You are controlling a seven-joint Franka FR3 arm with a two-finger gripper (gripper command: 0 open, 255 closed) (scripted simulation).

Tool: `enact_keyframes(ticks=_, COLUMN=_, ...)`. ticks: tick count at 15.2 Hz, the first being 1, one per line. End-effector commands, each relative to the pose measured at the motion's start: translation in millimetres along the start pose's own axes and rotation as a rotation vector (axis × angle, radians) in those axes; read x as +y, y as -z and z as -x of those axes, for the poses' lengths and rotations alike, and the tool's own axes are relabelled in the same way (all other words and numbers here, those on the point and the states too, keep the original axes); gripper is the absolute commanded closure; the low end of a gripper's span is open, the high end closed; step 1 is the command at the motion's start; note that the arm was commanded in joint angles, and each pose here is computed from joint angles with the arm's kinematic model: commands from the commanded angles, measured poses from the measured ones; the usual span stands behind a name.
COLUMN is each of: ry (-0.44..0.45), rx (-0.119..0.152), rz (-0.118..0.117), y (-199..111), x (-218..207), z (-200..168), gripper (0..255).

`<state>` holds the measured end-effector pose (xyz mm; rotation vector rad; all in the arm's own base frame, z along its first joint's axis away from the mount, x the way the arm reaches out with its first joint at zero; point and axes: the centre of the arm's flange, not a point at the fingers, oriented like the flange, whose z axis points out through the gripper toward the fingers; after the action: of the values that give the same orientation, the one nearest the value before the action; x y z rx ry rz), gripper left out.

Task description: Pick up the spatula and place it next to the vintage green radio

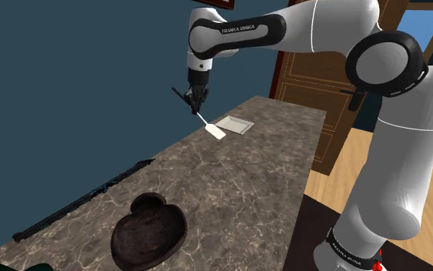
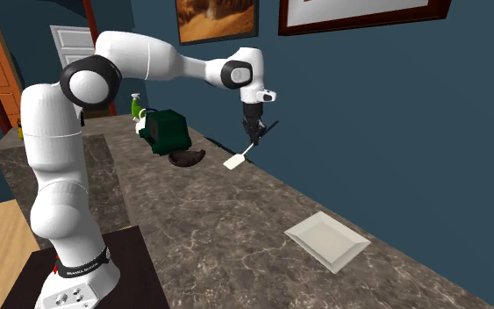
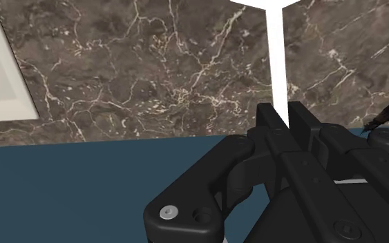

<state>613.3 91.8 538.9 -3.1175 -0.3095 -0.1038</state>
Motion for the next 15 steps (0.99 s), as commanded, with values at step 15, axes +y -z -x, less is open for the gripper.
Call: enact_keyframes(ticks=15, ry=0.0, rx=-0.001, rz=0.0, y=72, x=-21, z=10, gripper=255)
